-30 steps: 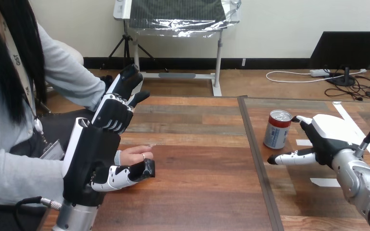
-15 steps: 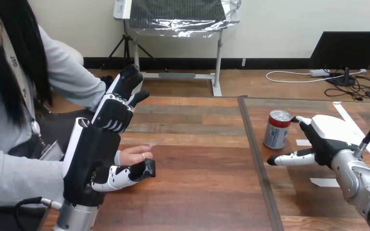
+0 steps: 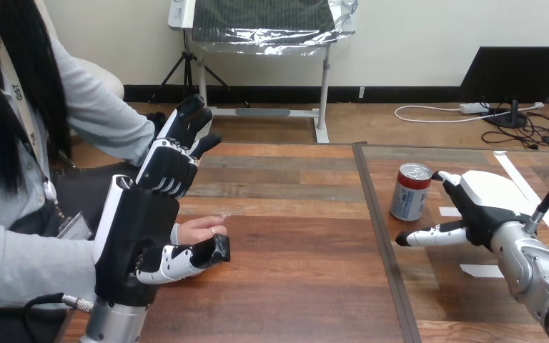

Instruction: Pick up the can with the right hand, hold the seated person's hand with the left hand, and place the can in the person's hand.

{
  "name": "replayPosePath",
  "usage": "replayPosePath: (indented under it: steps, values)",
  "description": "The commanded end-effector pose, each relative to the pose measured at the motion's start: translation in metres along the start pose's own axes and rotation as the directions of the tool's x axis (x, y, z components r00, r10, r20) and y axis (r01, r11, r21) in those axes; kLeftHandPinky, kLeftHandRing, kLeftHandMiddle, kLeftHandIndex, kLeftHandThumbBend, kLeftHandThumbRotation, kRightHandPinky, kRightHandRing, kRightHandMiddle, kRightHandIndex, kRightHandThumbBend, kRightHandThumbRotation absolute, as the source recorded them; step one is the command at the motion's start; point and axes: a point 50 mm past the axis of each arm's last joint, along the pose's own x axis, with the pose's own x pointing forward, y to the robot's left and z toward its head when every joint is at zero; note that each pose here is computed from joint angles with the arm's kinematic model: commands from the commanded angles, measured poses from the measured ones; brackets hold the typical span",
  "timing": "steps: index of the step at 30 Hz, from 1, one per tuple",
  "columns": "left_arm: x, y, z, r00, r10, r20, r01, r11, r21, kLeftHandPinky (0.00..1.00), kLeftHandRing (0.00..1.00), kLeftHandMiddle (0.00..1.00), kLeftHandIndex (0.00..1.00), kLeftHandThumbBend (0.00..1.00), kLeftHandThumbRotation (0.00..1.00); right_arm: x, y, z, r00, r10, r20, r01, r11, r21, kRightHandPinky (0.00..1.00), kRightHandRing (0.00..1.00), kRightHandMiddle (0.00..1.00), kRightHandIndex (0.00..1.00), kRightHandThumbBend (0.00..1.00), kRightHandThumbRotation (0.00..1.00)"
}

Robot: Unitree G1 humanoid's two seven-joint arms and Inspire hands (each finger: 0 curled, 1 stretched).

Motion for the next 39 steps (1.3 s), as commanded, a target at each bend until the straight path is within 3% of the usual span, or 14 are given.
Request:
replayPosePath:
  steps: [1,39]
  values:
    - [0.0116,-0.0004,0.0024,0.999,-0.004,0.046,0.004,1.0,0.004,0.89,0.96,0.97,0.94,1.0,0.52,0.0128,-0.0411,0.0216,0.991,-0.111,0.073,0.111,0.994,-0.003,1.0,0.99,0.96,0.96,1.0,0.62]
    - [0.0124,-0.0005,0.0017,0.999,0.0,0.046,0.0,1.0,0.002,0.89,0.96,0.97,0.94,1.0,0.52,0.0135,-0.0486,0.0218,0.986,-0.146,0.077,0.146,0.989,0.001,1.0,1.0,0.97,0.97,1.0,0.62]
